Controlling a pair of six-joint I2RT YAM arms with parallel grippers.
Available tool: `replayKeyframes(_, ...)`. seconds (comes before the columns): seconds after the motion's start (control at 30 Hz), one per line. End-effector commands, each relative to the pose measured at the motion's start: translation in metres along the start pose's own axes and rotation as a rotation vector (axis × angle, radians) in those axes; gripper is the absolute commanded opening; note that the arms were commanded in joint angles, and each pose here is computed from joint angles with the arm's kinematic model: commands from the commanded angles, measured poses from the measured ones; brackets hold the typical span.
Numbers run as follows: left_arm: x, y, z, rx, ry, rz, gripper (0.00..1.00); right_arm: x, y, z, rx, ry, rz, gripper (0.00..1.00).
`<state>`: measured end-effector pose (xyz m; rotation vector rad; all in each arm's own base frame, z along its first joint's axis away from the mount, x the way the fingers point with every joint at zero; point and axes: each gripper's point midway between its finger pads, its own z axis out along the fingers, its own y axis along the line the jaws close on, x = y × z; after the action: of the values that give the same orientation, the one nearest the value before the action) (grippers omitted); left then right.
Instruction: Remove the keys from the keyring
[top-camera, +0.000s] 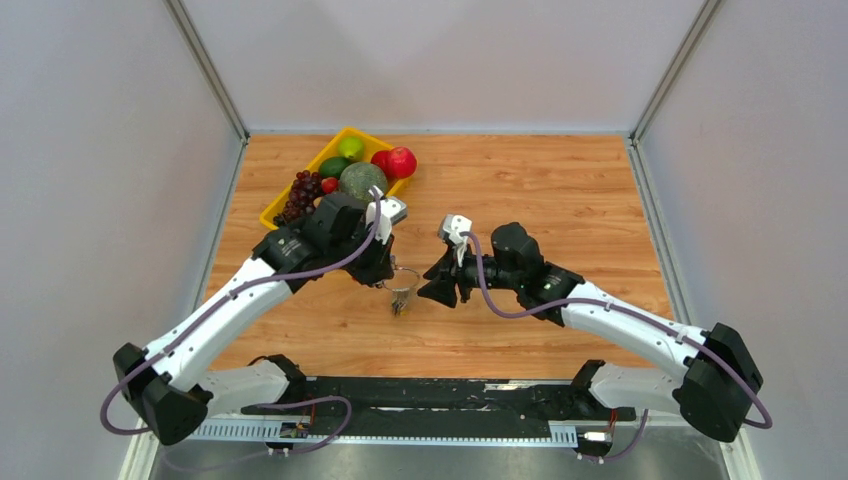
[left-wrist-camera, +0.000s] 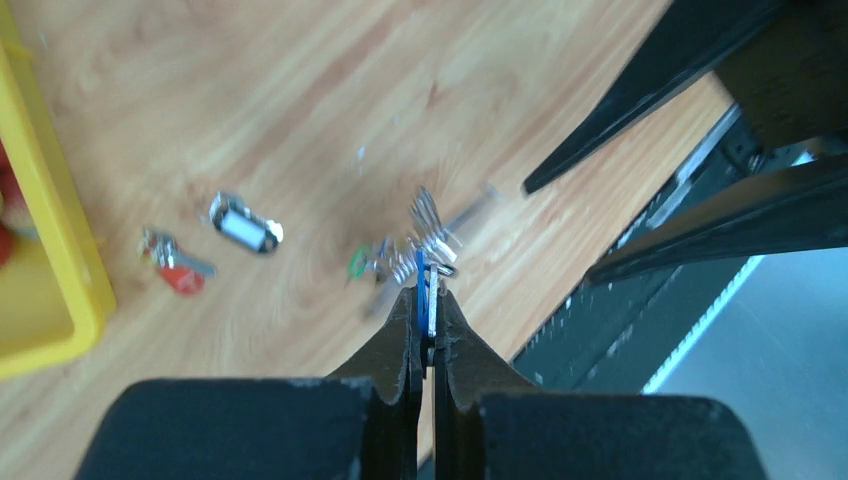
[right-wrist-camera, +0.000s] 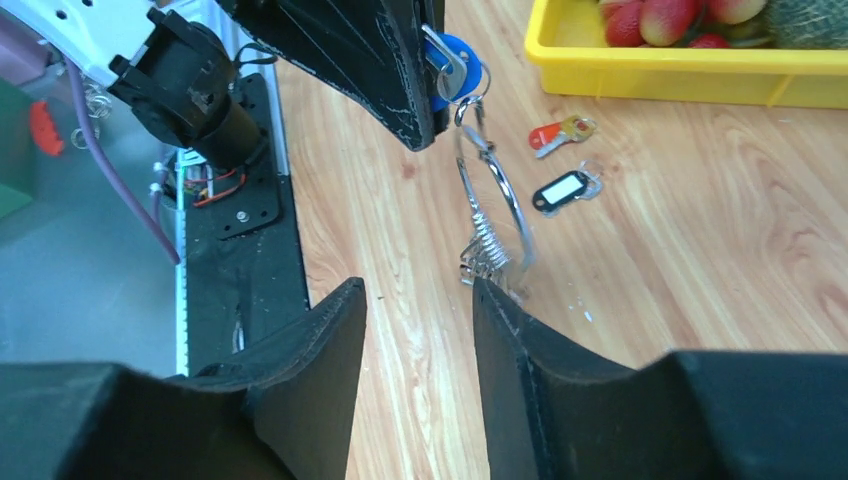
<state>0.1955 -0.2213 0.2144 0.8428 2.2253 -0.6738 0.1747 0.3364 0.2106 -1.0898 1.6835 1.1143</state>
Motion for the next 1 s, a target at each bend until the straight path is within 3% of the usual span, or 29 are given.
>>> replayKeyframes(0.0,0.037,0.005,-0.016,-0.059,0.265,-0.077,0.0,-0.044,0.0,-0.012,0.046,-0.224,-0.116,0.48)
replayKeyframes(0.27,0.041,0.004,-0.025,-0.072,0.409,-0.103,0.0,-0.039,0.004,-0.018,0.034,-0.301,-0.175,0.5)
replayKeyframes(0.47,0.013,-0.027,-0.028,0.097,0.32,-0.107,0.0,-0.04,0.013,-0.023,0.0,-0.384,-0.218,0.5)
replayKeyframes(0.63,0.006,-0.037,-0.027,0.157,0.315,-0.115,0.0,-0.038,0.022,-0.021,-0.019,-0.414,-0.264,0.52)
replayKeyframes(0.87,-0.005,-0.044,-0.027,0.189,0.291,-0.124,0.0,-0.044,0.029,-0.017,-0.004,-0.469,-0.283,0.71)
replayKeyframes(0.97,-0.008,-0.045,-0.027,0.192,0.284,-0.128,0.0,-0.045,0.026,-0.01,0.056,-0.471,-0.253,0.72)
